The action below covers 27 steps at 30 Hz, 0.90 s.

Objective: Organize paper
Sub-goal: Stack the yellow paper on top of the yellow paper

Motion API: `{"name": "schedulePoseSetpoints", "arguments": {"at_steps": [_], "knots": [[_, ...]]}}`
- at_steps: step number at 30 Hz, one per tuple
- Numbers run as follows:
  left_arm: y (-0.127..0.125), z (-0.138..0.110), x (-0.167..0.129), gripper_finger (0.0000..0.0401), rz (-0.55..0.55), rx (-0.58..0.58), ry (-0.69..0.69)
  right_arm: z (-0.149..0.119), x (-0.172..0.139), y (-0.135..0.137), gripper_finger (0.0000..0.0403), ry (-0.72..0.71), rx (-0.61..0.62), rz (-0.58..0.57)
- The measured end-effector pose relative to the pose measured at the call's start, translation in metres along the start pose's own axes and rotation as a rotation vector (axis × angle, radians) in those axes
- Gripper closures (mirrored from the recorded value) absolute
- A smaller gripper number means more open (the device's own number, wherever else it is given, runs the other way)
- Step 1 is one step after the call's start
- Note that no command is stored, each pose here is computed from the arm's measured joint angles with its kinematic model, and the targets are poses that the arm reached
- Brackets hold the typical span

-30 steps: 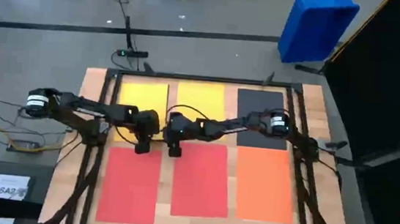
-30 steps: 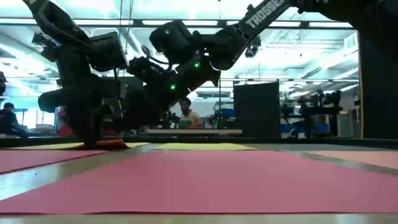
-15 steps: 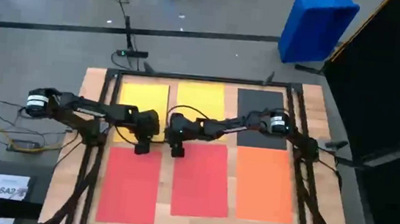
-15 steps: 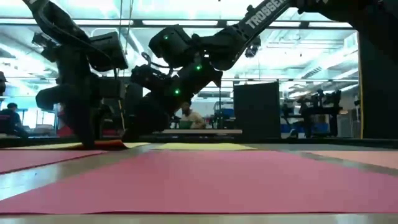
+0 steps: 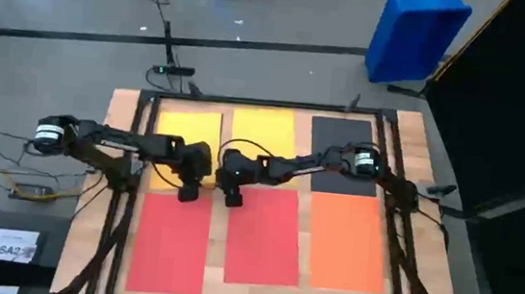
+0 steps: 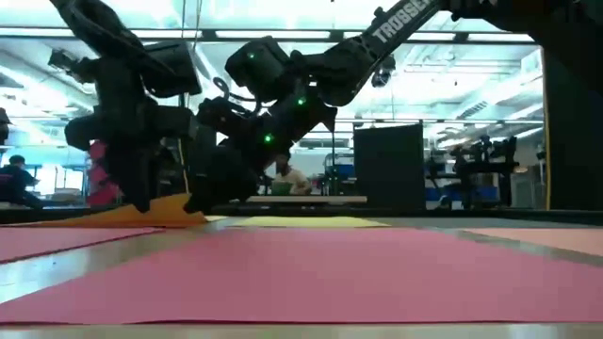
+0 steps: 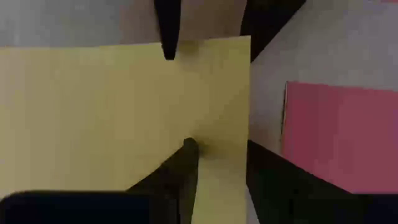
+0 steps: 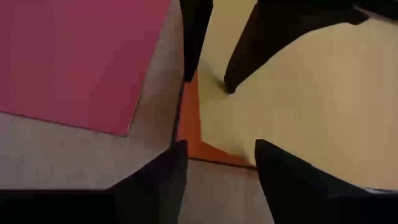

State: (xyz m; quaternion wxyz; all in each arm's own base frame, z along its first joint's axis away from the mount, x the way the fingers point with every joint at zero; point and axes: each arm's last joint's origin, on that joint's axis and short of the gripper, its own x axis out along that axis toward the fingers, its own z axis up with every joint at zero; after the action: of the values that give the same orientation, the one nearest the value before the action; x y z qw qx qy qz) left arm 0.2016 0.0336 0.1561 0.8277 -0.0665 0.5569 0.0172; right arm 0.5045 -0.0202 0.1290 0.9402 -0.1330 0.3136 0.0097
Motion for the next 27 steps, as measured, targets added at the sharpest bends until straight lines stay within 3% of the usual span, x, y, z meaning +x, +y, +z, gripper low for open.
{"name": "schedulePoseSetpoints", "arguments": {"at_steps": [11, 27], "knots": [[-0.0013, 0.0004, -0.0001, 0.0295, -0.044, -0.017, -0.005, 0.0027, -0.0001, -0.0012, 0.0250, -0.022, -0.024, -0.031], [-0.0014, 0.0005, -0.0001, 0.0295, -0.049, -0.018, -0.006, 0.0031, -0.0001, 0.0002, 0.0359, -0.037, -0.087, 0.017]]}}
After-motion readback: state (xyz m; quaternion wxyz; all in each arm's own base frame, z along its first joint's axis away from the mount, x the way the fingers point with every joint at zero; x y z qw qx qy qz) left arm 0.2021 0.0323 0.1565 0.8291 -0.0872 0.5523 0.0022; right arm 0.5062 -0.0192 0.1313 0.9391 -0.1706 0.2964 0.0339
